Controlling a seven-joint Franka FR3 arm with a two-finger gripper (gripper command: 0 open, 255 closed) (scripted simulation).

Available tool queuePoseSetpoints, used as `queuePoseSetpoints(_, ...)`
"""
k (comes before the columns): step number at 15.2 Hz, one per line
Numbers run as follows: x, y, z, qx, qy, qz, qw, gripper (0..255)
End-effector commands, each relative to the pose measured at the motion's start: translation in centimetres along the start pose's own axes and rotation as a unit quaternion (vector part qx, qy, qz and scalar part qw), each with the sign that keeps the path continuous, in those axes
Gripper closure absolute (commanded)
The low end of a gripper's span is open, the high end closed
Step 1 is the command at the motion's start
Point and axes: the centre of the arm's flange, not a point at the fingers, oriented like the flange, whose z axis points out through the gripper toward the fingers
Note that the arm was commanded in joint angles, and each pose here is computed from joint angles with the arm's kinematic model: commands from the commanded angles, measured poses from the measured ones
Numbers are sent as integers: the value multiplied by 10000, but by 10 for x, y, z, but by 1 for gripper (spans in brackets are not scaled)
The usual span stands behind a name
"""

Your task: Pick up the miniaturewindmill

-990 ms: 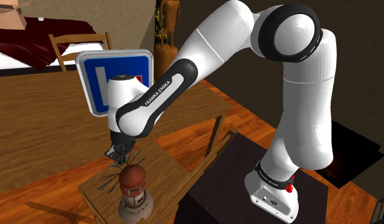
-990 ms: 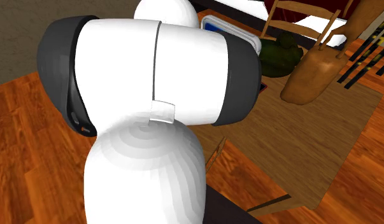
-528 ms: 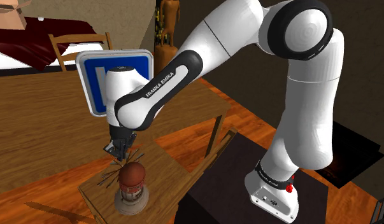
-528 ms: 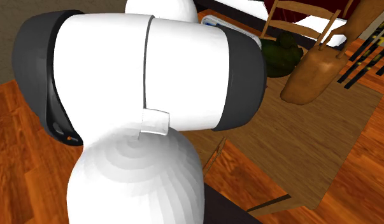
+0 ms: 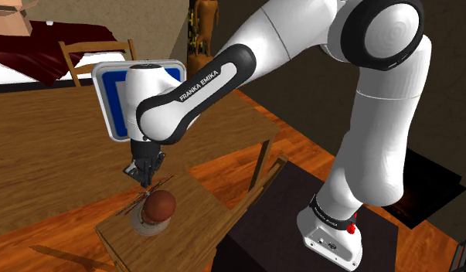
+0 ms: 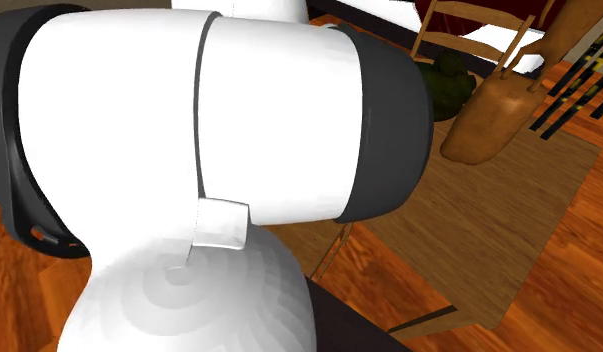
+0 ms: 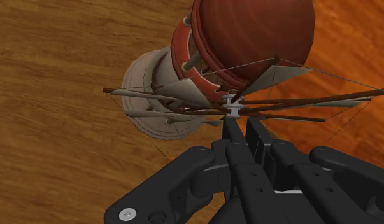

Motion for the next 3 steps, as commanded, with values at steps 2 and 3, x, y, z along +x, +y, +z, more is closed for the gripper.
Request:
queuePoseSetpoints(2,1,-3,-14,5,20,0,10000,255)
queuePoseSetpoints(3,1,-3,-14,5,20,0,10000,255)
